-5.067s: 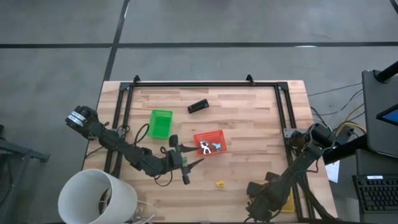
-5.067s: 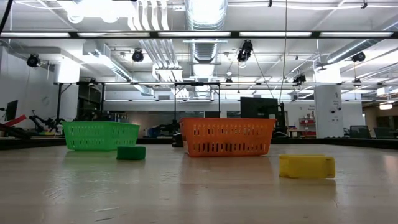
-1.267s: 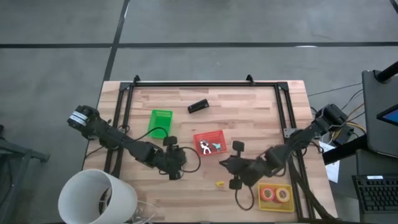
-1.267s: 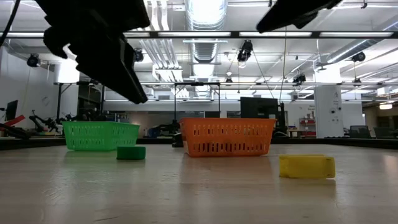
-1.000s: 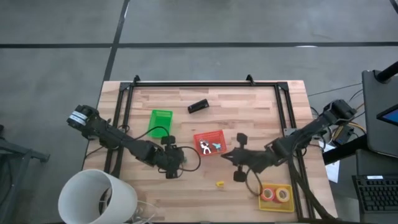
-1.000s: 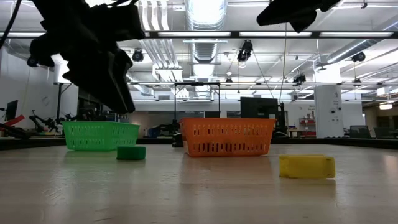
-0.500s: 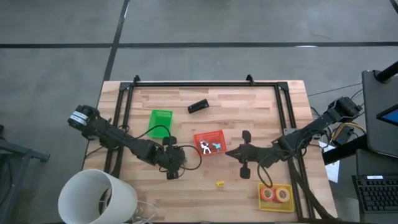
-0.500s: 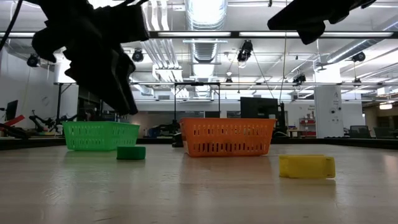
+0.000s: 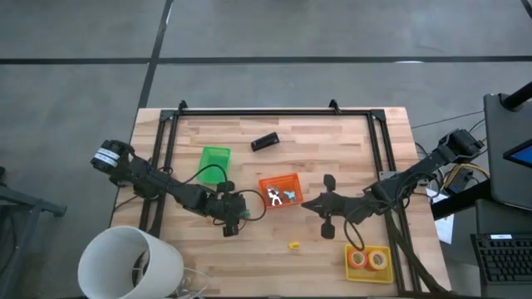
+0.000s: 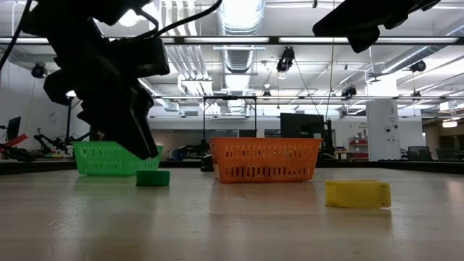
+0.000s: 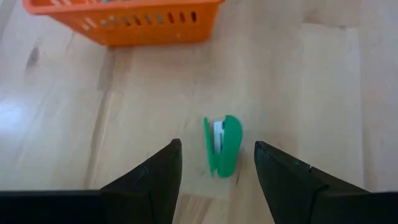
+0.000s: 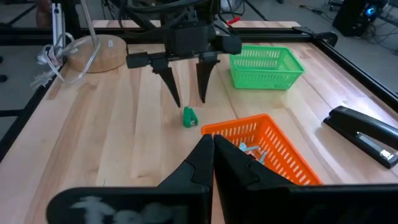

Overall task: Pick and place Stapler, Stapler remover, tape
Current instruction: Put the green stapler into the green bin

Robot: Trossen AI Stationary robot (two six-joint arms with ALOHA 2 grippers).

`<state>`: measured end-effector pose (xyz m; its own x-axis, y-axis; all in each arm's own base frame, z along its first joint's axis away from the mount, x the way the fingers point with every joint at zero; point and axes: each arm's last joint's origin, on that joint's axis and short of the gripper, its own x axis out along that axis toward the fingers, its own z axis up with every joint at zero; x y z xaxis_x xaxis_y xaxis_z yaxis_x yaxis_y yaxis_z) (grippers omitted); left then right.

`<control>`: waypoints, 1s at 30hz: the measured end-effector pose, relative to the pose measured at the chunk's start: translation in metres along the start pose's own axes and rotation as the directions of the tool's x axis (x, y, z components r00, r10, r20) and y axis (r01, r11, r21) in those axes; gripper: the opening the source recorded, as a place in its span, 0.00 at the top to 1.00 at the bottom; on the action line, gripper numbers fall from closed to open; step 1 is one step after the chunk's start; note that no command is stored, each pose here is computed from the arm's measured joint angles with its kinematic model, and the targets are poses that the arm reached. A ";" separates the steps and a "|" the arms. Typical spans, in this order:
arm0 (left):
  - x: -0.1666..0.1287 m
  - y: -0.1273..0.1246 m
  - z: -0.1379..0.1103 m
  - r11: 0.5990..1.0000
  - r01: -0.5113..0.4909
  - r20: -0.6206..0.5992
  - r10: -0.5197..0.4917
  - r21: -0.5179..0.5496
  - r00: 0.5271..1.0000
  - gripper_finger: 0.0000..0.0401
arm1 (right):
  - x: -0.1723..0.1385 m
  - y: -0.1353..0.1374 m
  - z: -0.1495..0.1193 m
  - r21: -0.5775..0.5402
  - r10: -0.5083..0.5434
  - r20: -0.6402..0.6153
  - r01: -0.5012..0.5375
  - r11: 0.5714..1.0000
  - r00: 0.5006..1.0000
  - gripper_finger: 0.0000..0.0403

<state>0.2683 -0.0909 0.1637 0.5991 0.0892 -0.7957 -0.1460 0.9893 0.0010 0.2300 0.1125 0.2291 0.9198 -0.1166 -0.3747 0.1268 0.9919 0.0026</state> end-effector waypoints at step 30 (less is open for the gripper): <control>0.029 0.008 -0.017 0.997 0.073 0.060 -0.072 -0.013 0.996 0.60 | 0.001 -0.001 -0.006 -0.006 -0.011 -0.010 0.011 1.000 1.000 0.98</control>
<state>0.2708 -0.0828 0.1301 0.6542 0.0249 -0.7559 -0.1126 0.9915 -0.0648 0.2281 0.1114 0.2233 0.9144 -0.1274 -0.3843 0.1350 0.9908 -0.0073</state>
